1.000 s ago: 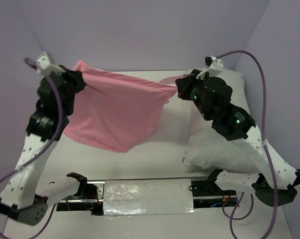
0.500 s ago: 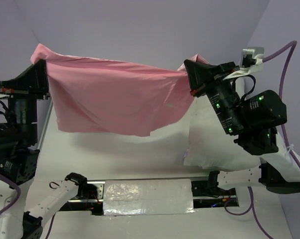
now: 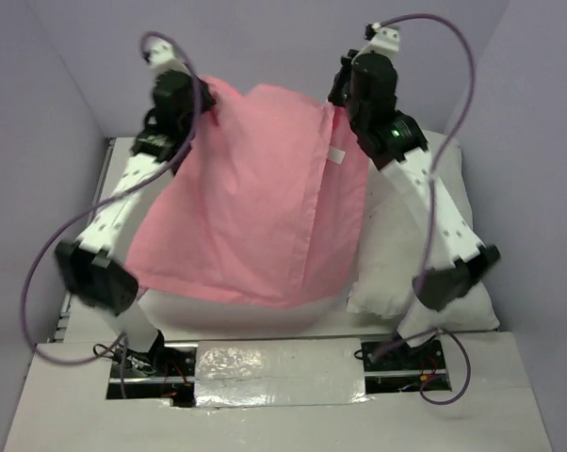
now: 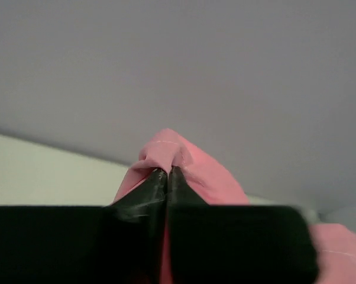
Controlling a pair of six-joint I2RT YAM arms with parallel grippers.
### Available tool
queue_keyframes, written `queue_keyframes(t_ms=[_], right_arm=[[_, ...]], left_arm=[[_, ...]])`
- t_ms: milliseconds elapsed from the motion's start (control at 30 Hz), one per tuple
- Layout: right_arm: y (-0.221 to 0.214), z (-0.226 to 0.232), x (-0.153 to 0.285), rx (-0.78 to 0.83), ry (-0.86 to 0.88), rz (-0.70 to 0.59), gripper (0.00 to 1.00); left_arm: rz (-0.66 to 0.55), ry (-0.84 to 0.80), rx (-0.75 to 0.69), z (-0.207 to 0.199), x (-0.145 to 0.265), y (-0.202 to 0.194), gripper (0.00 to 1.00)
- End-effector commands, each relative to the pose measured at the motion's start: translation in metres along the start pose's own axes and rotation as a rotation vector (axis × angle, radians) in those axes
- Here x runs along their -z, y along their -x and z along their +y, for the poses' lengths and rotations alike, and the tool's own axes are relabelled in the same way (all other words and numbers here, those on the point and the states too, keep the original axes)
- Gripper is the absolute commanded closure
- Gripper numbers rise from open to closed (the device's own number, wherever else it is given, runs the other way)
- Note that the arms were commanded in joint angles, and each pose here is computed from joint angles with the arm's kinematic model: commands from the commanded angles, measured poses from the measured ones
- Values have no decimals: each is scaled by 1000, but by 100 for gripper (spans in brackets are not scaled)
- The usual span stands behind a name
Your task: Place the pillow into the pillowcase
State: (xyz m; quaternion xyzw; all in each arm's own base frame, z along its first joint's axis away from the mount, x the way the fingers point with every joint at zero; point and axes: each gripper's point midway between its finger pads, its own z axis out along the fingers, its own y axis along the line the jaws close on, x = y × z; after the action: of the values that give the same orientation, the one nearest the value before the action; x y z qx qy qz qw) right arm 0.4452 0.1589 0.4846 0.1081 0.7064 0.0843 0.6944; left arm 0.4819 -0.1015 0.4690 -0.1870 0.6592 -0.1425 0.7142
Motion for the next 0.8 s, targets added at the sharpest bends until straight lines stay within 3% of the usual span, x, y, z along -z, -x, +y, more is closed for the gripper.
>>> queue_keyframes(t_ms=[0, 33, 67, 100, 133, 267, 300, 367, 500, 633, 767], right_arm=[[-145, -2, -67, -129, 138, 435, 84], [-164, -2, -77, -125, 151, 486, 79], [-190, -1, -94, -118, 165, 546, 76], [-204, -4, -106, -105, 176, 586, 63], [-208, -5, -103, -105, 177, 611, 63], [-214, -3, -109, -73, 202, 605, 24], [-197, 1, -105, -82, 221, 561, 17], [-211, -1, -93, -68, 216, 592, 8], [-234, 24, -58, 90, 230, 629, 3], [-297, 91, -14, 209, 421, 730, 3], [-360, 141, 20, 278, 572, 844, 3]], left_arm=[[271, 91, -67, 42, -42, -130, 71], [270, 96, -62, 46, -45, -133, 37], [283, 86, -74, 49, -44, -133, 10], [270, 116, -109, 59, -42, -122, 1], [273, 121, -111, 60, -40, -118, 1], [278, 218, -196, 83, -16, -94, 1], [295, 270, -204, 97, -9, -95, 1], [385, 377, -182, 126, 15, -106, 1], [576, 584, -68, 211, 69, -147, 1], [587, 729, 79, 271, 112, -159, 1], [587, 907, 99, 312, 150, -163, 1]])
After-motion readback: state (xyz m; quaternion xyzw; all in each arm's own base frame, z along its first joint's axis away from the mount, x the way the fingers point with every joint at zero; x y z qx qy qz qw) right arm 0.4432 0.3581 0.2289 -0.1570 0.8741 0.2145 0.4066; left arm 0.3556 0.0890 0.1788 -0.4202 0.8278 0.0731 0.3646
